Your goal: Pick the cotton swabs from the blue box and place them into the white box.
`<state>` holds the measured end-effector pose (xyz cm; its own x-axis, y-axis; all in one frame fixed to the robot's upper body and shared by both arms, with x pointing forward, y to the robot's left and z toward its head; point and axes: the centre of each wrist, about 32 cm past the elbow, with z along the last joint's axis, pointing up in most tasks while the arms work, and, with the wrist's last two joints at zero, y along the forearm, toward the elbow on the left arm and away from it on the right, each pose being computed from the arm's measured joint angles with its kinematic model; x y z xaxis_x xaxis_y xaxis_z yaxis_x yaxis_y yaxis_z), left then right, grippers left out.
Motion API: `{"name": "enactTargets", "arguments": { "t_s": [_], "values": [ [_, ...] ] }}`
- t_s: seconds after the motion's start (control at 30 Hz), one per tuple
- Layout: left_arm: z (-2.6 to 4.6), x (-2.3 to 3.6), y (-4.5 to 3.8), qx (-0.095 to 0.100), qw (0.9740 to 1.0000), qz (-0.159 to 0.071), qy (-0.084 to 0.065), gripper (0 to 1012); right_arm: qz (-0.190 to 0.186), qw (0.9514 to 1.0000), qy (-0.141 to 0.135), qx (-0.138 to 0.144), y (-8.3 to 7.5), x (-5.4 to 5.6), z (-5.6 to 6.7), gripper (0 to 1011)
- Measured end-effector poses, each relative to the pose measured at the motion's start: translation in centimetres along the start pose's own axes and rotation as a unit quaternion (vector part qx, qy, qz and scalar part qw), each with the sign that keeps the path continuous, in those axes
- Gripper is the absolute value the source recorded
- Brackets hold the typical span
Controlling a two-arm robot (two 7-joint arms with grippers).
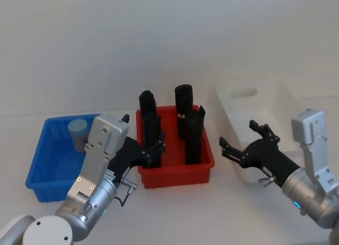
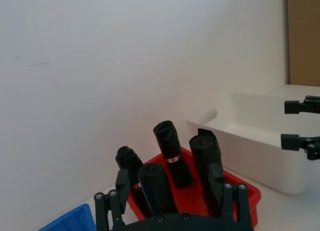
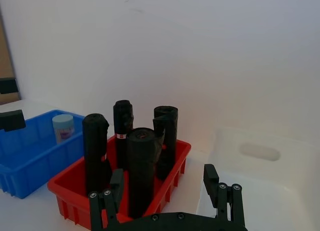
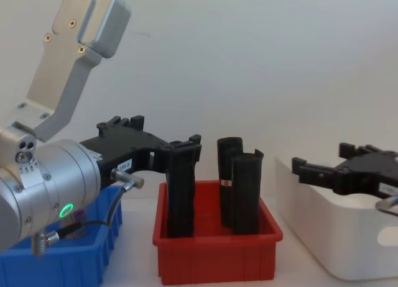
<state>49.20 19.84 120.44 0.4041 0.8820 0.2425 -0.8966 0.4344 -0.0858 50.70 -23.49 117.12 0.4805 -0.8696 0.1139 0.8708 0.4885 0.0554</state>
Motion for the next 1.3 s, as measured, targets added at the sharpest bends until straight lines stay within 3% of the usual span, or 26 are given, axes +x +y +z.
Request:
{"name": "enactTargets", "arguments": {
  "t_s": [0.6,1.3],
  "values": [
    [0.00,0.00,0.00,0.000,1.0000,0.000,0.000,1004,0.062,0.9980,-0.009,-0.010,5.6,1.3,-1.6,1002],
    [0.00,0.00,0.00,0.000,1.0000,0.000,0.000,1004,0.105,0.9943,0.003,-0.017,10.5,3.0,-1.8,1002]
  ]
}}
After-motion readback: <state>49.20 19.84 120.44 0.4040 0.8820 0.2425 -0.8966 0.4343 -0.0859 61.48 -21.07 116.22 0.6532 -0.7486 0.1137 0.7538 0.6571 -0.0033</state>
